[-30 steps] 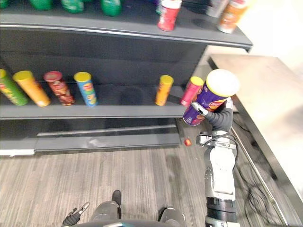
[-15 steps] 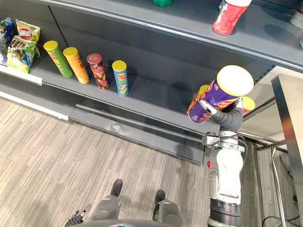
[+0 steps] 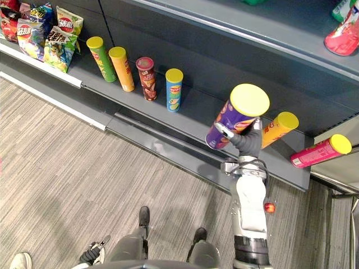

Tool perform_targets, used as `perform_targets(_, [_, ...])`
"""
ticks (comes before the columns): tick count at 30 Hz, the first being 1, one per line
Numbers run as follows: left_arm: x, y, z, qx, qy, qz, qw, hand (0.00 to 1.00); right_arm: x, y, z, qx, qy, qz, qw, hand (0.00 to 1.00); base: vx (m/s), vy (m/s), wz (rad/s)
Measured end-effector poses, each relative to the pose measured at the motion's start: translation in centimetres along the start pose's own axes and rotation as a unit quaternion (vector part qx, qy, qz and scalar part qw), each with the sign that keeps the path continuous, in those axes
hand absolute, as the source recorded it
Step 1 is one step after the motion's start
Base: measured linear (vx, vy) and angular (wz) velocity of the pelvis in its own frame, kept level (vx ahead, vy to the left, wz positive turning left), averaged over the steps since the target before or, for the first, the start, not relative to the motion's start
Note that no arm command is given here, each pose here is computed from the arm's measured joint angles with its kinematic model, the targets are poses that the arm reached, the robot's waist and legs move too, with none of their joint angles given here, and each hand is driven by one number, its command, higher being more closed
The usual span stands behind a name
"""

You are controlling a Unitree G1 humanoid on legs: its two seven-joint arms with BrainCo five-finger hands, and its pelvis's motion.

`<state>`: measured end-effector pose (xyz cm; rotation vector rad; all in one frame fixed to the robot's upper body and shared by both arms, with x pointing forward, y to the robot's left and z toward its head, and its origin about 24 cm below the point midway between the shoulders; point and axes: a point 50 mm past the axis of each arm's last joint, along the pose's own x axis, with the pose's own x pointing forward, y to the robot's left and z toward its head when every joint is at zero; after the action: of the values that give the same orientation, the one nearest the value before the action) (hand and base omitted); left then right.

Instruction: Put the gum and the chips on the shelf.

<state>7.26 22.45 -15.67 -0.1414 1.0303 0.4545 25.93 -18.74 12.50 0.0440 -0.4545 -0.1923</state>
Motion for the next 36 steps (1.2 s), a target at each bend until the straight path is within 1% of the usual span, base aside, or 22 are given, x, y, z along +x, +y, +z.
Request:
perform_targets(7, [0.2,-1.0,0.5,0.035,-0.008,-0.012,0.999,0.00,2.2,1.2,-0.8,-0.006,0.012,-0.017,1.000,1.00,-0.04,0.013,0.03])
perform_targets(13, [0.5,-2.4,2.0,0.054,-0.031,-0.031,0.998,0.00,5.2,1.5,-0.2,-0.024,-0.004,-0.063,0.998,1.00,0.00,-0.001,0.05])
perform_targets(18, [0.4,-4.3,4.4,0.072,-0.085,-0.060,0.992,0.00,8.6,0.7,1.3,-0.011,-0.030,-0.133,0.991,1.00,-0.02,0.001,0.09])
perform_targets(21, [0.2,-5.2,5.7,0.084,-0.117,-0.075,0.987,0.00,9.9,-0.1,2.6,-0.011,-0.051,-0.160,0.986,1.00,-0.03,0.005,0.17])
perform_targets(26, [0.1,-6.0,6.6,0.099,-0.138,-0.088,0.982,0.00,11.6,-1.1,3.8,-0.006,-0.065,-0.204,0.977,1.00,-0.01,-0.010,0.12])
perform_targets(28, [-0.1,-6.5,7.3,0.086,-0.153,-0.093,0.980,0.00,12.8,-1.5,5.4,0.002,-0.087,-0.229,0.970,1.00,-0.04,-0.027,0.11])
perform_targets(33, [-0.2,-7.5,8.4,0.097,-0.176,-0.107,0.974,0.00,14.0,-2.3,6.9,-0.008,-0.106,-0.259,0.960,1.00,-0.02,-0.039,0.00])
perform_targets(36, [-0.4,-8.1,8.7,0.087,-0.183,-0.119,0.972,0.00,14.7,-2.6,7.8,-0.016,-0.118,-0.270,0.956,1.00,0.00,-0.013,0.01])
